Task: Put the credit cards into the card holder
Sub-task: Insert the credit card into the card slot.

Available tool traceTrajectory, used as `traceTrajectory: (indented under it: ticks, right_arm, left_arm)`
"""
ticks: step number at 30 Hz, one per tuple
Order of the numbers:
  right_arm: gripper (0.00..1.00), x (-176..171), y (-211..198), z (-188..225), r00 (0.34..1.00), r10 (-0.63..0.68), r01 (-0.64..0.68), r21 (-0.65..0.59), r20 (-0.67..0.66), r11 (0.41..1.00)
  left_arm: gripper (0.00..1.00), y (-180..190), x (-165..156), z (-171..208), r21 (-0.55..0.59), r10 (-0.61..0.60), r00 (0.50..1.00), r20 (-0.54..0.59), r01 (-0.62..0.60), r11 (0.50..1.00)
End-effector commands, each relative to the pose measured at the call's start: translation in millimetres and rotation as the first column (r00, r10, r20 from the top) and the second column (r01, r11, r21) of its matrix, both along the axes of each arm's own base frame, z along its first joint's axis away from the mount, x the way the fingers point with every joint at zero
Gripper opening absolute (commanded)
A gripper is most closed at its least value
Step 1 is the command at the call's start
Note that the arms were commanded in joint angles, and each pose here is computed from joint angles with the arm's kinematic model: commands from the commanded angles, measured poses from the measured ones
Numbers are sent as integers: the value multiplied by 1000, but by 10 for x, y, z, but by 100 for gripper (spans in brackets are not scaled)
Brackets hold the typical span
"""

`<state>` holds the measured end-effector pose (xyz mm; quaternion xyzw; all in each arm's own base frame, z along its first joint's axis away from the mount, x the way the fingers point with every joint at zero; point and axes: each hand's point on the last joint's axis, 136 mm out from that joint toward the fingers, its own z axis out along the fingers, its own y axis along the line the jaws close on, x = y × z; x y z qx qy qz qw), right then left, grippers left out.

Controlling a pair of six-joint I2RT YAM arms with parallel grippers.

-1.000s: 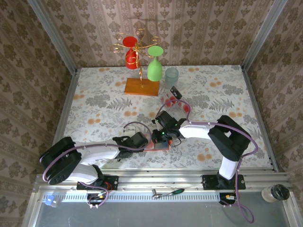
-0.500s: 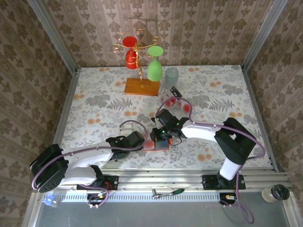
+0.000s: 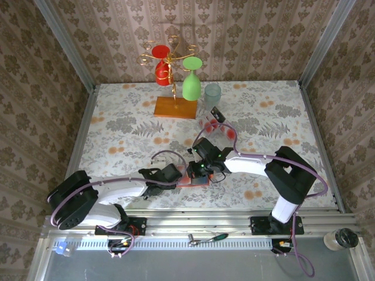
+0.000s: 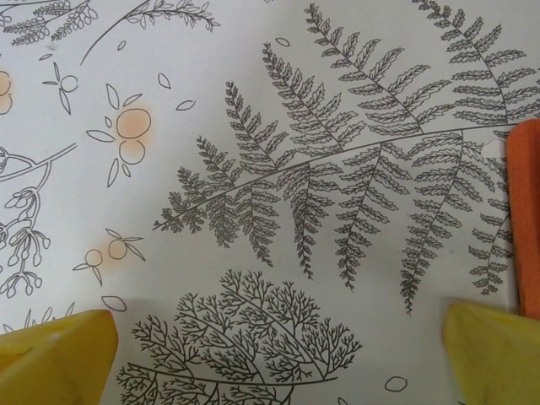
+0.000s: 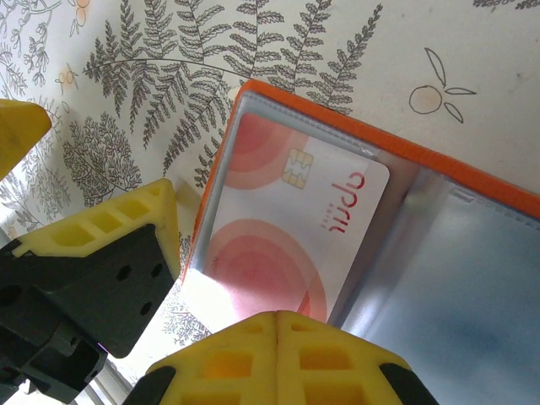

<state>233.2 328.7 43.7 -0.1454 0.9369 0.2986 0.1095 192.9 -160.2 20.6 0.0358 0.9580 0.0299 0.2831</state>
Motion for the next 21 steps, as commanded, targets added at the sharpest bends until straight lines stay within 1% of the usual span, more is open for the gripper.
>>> traceTrajectory:
  ticks: [1, 9, 21]
  right_arm:
    - [2, -92, -59, -158, 999, 1, -2, -46, -32, 999]
    - [1, -131, -44, -221, 999, 14, -17, -67, -42, 998]
    - [0, -141, 146, -201, 997, 49, -52, -53, -53, 997]
  left_arm:
    - [100, -52, 16, 12, 8, -18, 1000, -13, 18, 1000]
    - [100, -108, 21, -42, 10, -29, 999, -25, 30, 1000]
    - [100, -154, 0, -68, -1, -38, 999, -22, 38, 999]
